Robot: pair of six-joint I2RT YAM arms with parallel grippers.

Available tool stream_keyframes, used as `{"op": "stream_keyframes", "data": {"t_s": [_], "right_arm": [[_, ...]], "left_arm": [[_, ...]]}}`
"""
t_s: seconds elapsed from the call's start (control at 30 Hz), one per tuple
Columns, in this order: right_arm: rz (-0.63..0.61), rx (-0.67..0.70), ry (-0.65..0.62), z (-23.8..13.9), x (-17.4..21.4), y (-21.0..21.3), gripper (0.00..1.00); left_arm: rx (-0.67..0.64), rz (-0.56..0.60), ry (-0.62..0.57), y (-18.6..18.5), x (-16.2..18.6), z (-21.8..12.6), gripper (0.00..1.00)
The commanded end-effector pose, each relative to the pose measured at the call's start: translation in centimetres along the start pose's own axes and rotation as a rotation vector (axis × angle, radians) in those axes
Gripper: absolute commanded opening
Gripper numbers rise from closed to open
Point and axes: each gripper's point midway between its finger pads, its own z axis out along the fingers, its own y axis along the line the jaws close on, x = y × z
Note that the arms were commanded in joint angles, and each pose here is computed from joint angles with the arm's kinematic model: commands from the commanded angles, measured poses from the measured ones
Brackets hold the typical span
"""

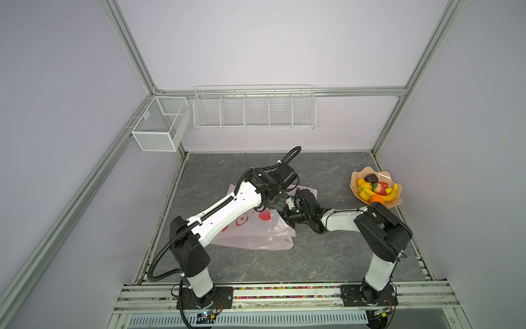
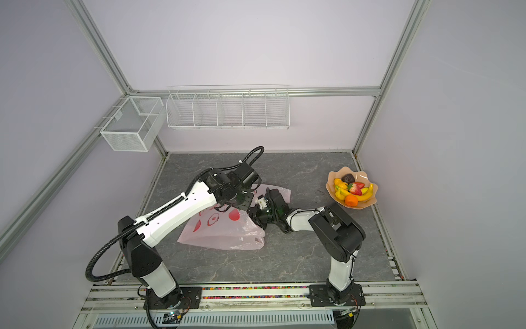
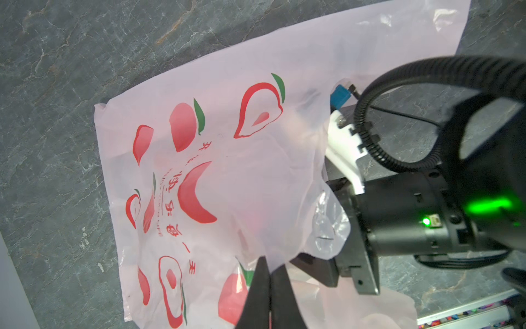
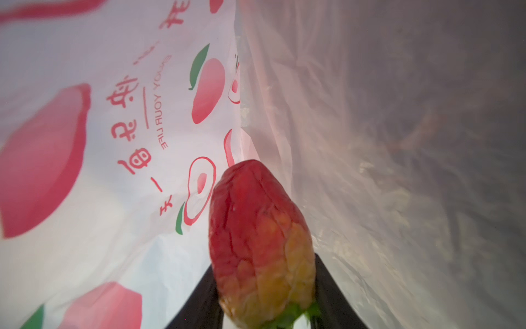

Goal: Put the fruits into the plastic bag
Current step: 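Carry the strawberry with the right gripper into the bag's open mouth, then lower the strawberry into the bag and open the right gripper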

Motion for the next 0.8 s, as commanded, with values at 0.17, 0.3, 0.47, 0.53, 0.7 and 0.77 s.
{"op": "stream_keyframes", "data": {"t_s": [0.17,0.3,0.47,0.53,0.7,0.77], "right_arm": [[0.022,-0.003,0.023,3.6,-0.3,0.9,0.20],[0.046,0.010,0.030,4.8,-0.3,0.4,0.23],[0.083,0.048,0.032,5.7,-0.4,-0.6,0.30],[0.090,0.065,0.040,5.8,-0.3,-1.0,0.36],[0.083,0.096,0.042,5.5,-0.2,-1.2,0.59],[0.082,0.109,0.041,5.3,-0.1,-1.3,0.67]], "left_arm": [[0.018,-0.014,-0.016,-1.1,-0.6,-0.2,0.00],[0.019,-0.017,-0.018,-1.1,-0.5,-0.2,0.00],[0.022,-0.021,-0.021,-1.2,-0.4,-0.1,0.00],[0.021,-0.025,-0.022,-1.2,-0.4,-0.1,0.00],[0.014,-0.030,-0.025,-0.9,-0.1,-0.1,0.00],[0.010,-0.030,-0.022,-0.8,0.1,0.1,0.00]]}}
